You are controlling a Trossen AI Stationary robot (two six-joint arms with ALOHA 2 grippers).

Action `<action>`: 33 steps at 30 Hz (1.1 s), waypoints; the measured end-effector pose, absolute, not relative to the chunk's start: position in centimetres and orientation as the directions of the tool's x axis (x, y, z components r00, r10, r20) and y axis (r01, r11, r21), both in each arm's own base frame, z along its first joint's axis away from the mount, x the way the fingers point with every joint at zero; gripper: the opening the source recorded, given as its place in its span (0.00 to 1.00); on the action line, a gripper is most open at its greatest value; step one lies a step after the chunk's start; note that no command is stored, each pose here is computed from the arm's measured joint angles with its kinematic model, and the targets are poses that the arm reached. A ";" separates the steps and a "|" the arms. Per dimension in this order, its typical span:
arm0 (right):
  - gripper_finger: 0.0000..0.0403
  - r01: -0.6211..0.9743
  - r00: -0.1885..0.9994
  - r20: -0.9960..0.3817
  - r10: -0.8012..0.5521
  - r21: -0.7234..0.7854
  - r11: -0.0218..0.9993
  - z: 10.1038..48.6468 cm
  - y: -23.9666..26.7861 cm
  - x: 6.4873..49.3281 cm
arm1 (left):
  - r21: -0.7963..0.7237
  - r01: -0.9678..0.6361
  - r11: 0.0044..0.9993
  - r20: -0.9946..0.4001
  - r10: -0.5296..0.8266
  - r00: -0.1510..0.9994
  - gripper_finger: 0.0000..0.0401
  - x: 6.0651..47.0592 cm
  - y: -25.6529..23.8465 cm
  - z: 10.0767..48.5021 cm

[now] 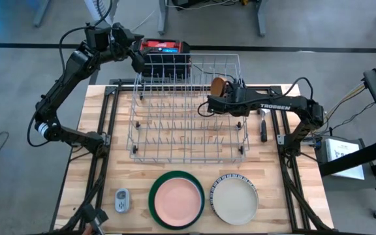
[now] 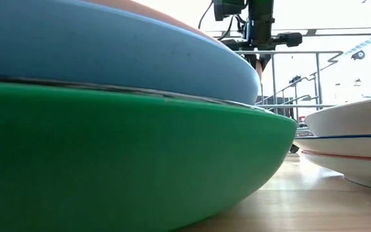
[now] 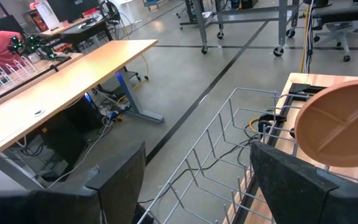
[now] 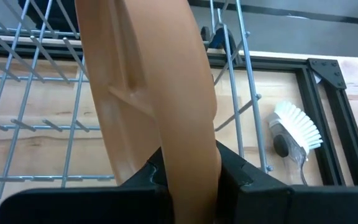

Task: Sort dishes
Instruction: Put the brown plate into the dish rack

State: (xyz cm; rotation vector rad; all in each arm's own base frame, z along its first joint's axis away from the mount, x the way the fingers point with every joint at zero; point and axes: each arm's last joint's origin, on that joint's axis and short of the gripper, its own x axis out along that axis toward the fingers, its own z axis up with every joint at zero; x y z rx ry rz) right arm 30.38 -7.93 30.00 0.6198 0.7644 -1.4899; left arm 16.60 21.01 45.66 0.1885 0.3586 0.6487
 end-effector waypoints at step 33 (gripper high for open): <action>0.11 0.836 0.188 -0.473 -0.861 -0.384 0.393 36.5 -12.7 29.8 | 0.286 -0.518 0.806 -0.299 0.589 0.751 0.70 16.6 20.9 45.2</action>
